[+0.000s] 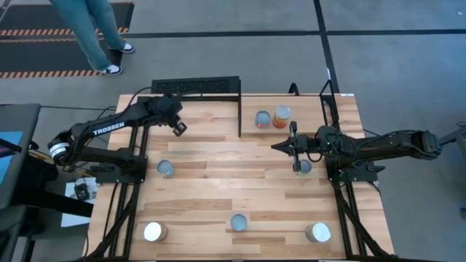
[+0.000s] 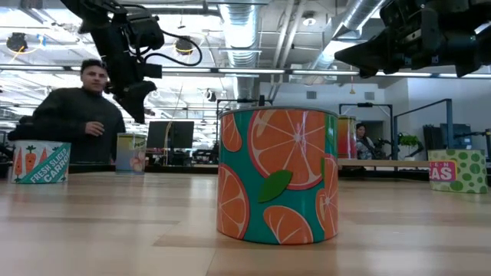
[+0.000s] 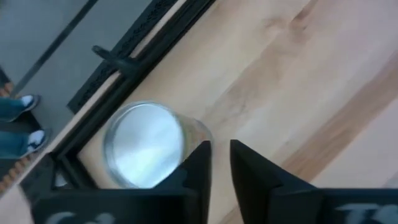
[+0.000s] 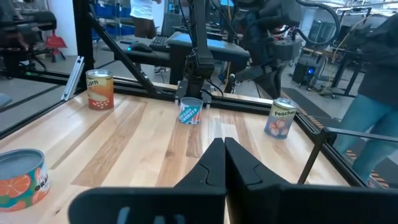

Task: Pick and place cans onto a shelf
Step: Put the top canned peaches on the shelf

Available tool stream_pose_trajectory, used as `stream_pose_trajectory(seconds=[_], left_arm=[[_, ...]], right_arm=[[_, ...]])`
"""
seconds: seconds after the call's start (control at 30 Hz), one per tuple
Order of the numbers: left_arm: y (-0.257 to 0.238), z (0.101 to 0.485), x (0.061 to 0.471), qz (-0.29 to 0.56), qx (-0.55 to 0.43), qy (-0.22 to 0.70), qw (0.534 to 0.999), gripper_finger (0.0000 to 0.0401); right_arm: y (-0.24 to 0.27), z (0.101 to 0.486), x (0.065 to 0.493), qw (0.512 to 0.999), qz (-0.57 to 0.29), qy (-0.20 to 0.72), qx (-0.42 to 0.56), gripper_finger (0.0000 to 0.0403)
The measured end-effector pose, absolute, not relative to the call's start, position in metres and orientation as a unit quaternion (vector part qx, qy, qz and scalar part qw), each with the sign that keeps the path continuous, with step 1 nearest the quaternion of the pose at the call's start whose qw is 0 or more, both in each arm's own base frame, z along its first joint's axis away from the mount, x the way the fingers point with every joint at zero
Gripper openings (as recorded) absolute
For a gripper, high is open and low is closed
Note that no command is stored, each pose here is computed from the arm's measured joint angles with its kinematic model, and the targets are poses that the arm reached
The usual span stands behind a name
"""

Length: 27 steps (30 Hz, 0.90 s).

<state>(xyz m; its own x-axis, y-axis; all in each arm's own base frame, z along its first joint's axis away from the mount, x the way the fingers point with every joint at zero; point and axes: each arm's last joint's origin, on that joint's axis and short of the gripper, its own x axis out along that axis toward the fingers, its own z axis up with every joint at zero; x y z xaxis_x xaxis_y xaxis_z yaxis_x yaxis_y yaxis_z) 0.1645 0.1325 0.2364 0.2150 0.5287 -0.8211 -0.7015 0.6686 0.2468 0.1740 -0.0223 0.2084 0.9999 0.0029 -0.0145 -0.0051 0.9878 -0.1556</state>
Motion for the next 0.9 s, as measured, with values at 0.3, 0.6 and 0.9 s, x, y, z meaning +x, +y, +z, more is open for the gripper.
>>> stream_pose_trajectory(seconds=[0.3,0.6,0.9], left_arm=[[0.141,0.237,0.159,0.404,-0.058,0.498,0.765,0.0136],[0.154,0.221,0.164,0.392,-0.054,0.534,0.747,0.0142],[0.167,0.199,0.177,0.387,-0.030,0.575,0.720,0.0123]], right_arm=[[-0.022,0.208,0.174,0.997,0.002,0.007,-0.078,0.0010],[-0.022,0.208,0.174,0.997,0.002,0.007,-0.078,0.0010],[-0.022,0.208,0.174,0.997,0.002,0.007,-0.078,0.0010]])
